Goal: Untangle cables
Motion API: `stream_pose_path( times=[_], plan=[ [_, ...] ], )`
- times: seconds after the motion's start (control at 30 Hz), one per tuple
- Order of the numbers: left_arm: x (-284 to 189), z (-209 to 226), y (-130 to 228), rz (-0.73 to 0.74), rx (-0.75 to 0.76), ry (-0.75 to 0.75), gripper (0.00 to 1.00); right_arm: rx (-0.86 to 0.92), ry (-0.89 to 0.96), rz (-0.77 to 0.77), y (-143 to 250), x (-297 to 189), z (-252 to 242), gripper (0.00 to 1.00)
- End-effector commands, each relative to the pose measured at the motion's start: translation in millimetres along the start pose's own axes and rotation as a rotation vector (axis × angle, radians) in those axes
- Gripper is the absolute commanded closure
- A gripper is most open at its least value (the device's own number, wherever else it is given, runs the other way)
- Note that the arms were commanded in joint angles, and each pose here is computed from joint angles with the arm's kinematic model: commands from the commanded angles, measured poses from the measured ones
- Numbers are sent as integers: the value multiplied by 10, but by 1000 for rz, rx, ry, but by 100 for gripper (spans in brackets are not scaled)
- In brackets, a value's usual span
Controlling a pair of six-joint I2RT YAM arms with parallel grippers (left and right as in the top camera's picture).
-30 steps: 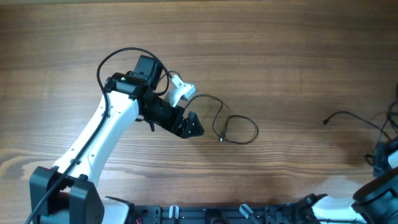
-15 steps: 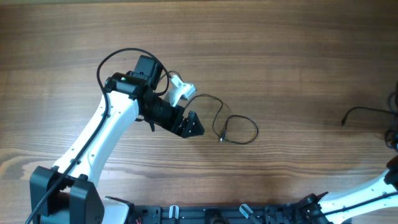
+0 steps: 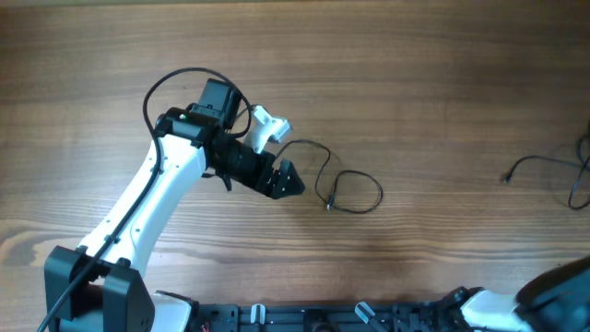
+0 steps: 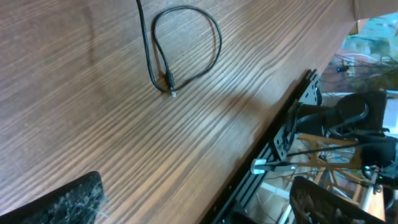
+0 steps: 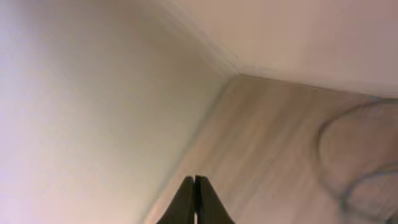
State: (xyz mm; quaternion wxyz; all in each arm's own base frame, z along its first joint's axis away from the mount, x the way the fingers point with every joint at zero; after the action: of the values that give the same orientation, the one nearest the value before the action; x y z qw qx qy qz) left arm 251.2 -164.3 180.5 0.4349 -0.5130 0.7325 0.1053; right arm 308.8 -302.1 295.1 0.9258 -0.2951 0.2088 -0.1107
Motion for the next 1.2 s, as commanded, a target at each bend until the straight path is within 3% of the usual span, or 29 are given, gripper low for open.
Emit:
stream_pose_path(
  times=[0.0, 0.07, 0.17, 0.27, 0.47, 0.5, 0.53, 0.6, 0.63, 0.67, 0.73, 1.0, 1.17],
  plan=[
    [17, 4, 0, 2, 1, -1, 4, 63, -49, 318, 739, -142, 374, 96],
    [17, 4, 1, 2, 1, -1, 4, 114, 151, 462, 1232, -157, 210, 96],
    [16, 3, 21, 12, -7, -2, 3, 58, 521, 549, 1724, -231, -247, 96],
    [17, 1, 25, 14, -9, -2, 3, 33, 690, 705, 2127, -230, -490, 96],
    [17, -2, 37, 19, -14, 0, 3, 74, 925, 856, 2542, -149, -982, 94],
    [17, -2, 37, 19, -14, 0, 3, 72, 949, 873, 2592, -128, -1057, 85],
    [17, -2, 37, 19, -14, 0, 3, 63, 980, 881, 2639, -94, -1154, 59],
    [17, -3, 39, 20, -14, 0, 3, -25, 990, 936, 2747, -1, -1356, 52],
    [16, -3, 39, 20, -14, 0, 3, -39, 989, 957, 2791, 24, -1414, 52],
    [17, -3, 39, 20, -14, 0, 3, -43, 1003, 976, 2858, 53, -1502, 62],
    [17, -4, 42, 22, -16, 1, 3, -66, 1005, 974, 2891, 110, -1581, 95],
    [16, -8, 59, 30, -23, 2, 3, 6, 1075, 797, 2480, 148, -1918, 96],
    [16, -8, 59, 29, -22, 2, 3, 215, 1154, 669, 2134, -23, -2272, 96]
  ],
)
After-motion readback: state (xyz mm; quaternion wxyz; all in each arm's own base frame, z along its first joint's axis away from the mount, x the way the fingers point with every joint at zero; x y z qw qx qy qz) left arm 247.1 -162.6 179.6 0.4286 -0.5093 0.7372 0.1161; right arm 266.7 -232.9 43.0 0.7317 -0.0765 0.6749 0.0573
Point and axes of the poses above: each gripper's point midway between its finger pads, its own x axis out along the fingers, its own z axis along the line the jaws close on, y = z × x, the point moved 5 cm from there along -x, back along the fingers, and after that the axes turned 3 degrees about x, right-handed, at the moved point
